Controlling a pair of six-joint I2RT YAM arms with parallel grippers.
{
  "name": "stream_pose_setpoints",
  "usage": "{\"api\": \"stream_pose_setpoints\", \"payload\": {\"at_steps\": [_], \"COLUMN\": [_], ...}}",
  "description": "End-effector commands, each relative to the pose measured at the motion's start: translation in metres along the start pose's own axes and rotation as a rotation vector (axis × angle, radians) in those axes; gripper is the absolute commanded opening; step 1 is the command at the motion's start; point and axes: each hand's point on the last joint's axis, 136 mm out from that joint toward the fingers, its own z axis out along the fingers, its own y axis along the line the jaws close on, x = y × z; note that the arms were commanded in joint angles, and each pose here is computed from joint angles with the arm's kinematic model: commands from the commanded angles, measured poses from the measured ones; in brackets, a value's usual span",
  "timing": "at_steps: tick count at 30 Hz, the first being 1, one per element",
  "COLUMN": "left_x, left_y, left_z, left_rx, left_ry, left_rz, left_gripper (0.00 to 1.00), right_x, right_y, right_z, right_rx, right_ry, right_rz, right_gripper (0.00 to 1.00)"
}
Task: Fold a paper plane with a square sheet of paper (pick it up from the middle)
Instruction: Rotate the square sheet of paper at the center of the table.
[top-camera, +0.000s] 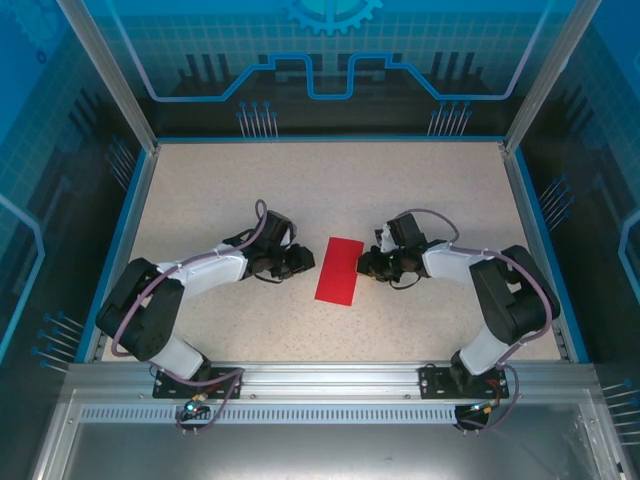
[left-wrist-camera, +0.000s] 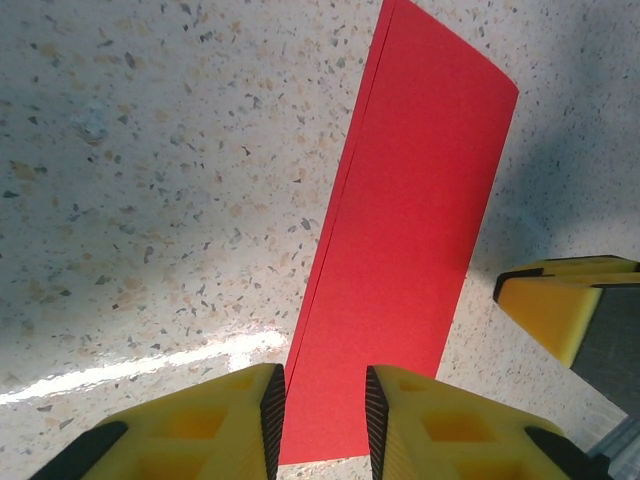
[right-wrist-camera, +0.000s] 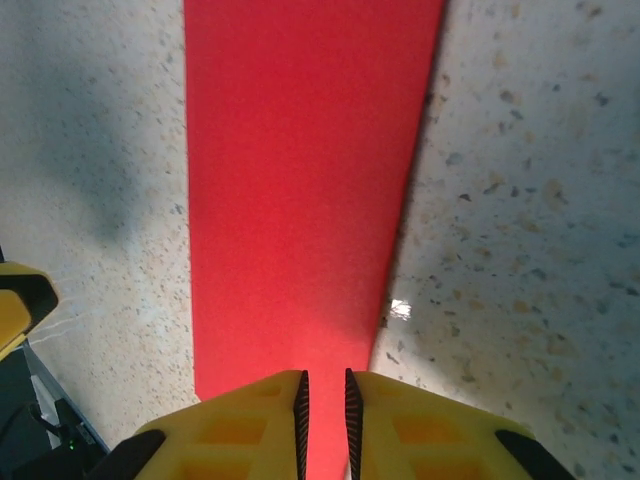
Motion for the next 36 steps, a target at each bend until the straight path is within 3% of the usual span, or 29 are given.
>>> {"api": "stream_pose_setpoints", "payload": {"at_steps": [1,26,36], "left_x": [-0.001,0.002,0.002], "left_y": [-0.004,-0.001,-0.005], "left_z": [0.002,0.013,0.013], "left_rx": [0.026,0.012,0.028], "left_ry": [0.02,0.063,0.071], "left_rz": [-0.018,-0.007,-0.005], "left_gripper": [0.32,0.33,0.35], "right_x": [-0.003,-0.027,-0.032], "right_y": [0.011,0.008,0.037], "right_z": [0.008,0.042,0.023], "right_rx": [-0.043,-0.009,-0.058], "right_ry": [0.018,0.103,0.118], "right_rz": [-0.001,-0.052,-0.148], "right_gripper": [0.19,0.16,0.17]}}
